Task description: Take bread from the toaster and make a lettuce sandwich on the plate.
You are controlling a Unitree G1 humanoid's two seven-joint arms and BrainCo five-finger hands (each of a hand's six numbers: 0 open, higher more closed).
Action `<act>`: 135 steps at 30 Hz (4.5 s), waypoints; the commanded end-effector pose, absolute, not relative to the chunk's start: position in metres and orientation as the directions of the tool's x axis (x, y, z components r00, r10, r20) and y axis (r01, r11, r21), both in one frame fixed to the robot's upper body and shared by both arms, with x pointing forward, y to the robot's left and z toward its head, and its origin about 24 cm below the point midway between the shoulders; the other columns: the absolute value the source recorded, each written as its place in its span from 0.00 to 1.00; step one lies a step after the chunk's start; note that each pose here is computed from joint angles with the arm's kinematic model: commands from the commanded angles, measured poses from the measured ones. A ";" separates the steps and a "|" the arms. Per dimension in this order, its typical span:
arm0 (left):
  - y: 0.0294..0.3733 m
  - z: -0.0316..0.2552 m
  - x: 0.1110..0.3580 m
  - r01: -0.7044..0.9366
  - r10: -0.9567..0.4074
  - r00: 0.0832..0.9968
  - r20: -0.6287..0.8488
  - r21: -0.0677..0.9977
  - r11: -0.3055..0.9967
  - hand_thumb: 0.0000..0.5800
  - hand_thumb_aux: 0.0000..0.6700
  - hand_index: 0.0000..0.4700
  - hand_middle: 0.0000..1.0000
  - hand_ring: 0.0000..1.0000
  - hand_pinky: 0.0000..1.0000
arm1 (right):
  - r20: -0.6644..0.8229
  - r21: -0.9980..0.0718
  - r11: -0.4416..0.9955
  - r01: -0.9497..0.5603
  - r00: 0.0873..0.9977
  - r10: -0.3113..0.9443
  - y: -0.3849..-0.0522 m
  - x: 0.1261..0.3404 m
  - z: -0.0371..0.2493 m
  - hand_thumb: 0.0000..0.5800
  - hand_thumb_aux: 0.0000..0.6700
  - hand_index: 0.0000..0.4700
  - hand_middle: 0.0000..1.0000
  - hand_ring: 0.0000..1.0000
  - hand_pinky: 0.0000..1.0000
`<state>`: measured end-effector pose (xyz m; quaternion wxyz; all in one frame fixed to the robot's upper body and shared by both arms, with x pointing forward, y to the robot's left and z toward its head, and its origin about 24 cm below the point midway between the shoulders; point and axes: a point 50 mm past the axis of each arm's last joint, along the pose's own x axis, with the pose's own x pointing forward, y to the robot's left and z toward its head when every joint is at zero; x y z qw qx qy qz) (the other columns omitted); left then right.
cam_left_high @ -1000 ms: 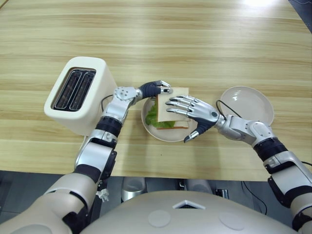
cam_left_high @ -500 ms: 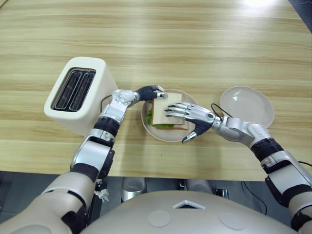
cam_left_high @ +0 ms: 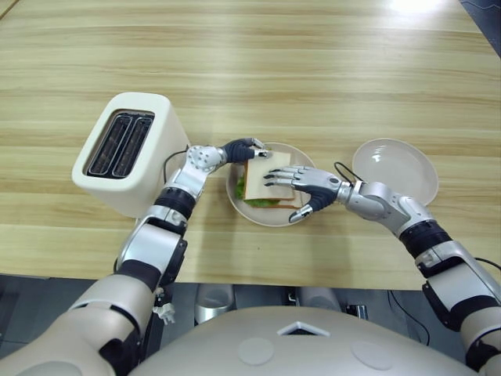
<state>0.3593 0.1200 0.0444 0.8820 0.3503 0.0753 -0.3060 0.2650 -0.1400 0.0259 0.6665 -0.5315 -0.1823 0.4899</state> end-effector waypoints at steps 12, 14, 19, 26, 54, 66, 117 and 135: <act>0.215 0.164 0.362 -0.342 -0.031 0.924 0.380 0.863 0.372 0.00 0.00 0.00 1.00 1.00 1.00 | -0.415 -0.853 -0.158 -0.498 0.464 0.783 -0.147 0.259 0.002 0.00 0.00 0.00 0.00 0.00 0.00; 0.219 0.165 0.354 -0.360 -0.024 0.918 0.397 0.854 0.377 0.00 0.00 0.00 1.00 1.00 1.00 | -0.308 -0.904 -0.077 -0.421 0.514 0.800 -0.144 0.267 0.014 0.00 0.00 0.00 0.00 0.00 0.00; 0.218 0.154 0.329 -0.316 -0.045 0.921 0.387 0.810 0.494 0.00 0.00 0.00 1.00 1.00 1.00 | 0.139 -0.925 0.320 -0.206 0.600 0.788 -0.144 0.280 0.059 0.00 0.00 0.00 0.00 0.00 0.00; 0.212 0.153 0.281 -0.197 -0.110 0.914 0.390 0.664 0.721 1.00 1.00 0.98 1.00 1.00 1.00 | 0.446 -0.709 0.670 -0.221 0.596 0.668 -0.174 0.266 0.092 1.00 1.00 0.98 1.00 1.00 1.00; 0.138 -0.007 0.146 0.763 -0.655 0.556 -0.511 0.627 0.158 1.00 1.00 0.98 1.00 1.00 1.00 | -0.416 -0.703 -0.047 -0.709 0.357 0.836 -0.193 0.191 -0.003 1.00 1.00 0.98 1.00 1.00 1.00; 0.120 -0.048 0.192 0.706 -0.590 0.610 -0.529 0.702 0.100 1.00 1.00 0.98 1.00 1.00 1.00 | -0.426 -0.778 -0.069 -0.625 0.442 0.789 -0.171 0.226 -0.009 1.00 1.00 0.98 1.00 1.00 1.00; 0.153 0.067 0.259 -0.057 -0.056 0.915 0.401 0.264 0.963 0.00 0.00 0.00 0.00 0.00 0.00 | 0.502 -0.231 0.895 -0.380 0.742 0.445 -0.118 0.295 0.057 0.00 0.00 0.00 0.00 0.00 0.00; 0.140 0.075 0.252 0.009 -0.160 0.869 0.468 0.308 0.951 0.00 0.00 0.00 0.00 0.00 0.00 | 0.541 -0.205 0.934 -0.293 0.762 0.357 -0.130 0.294 0.060 0.00 0.00 0.00 0.00 0.00 0.00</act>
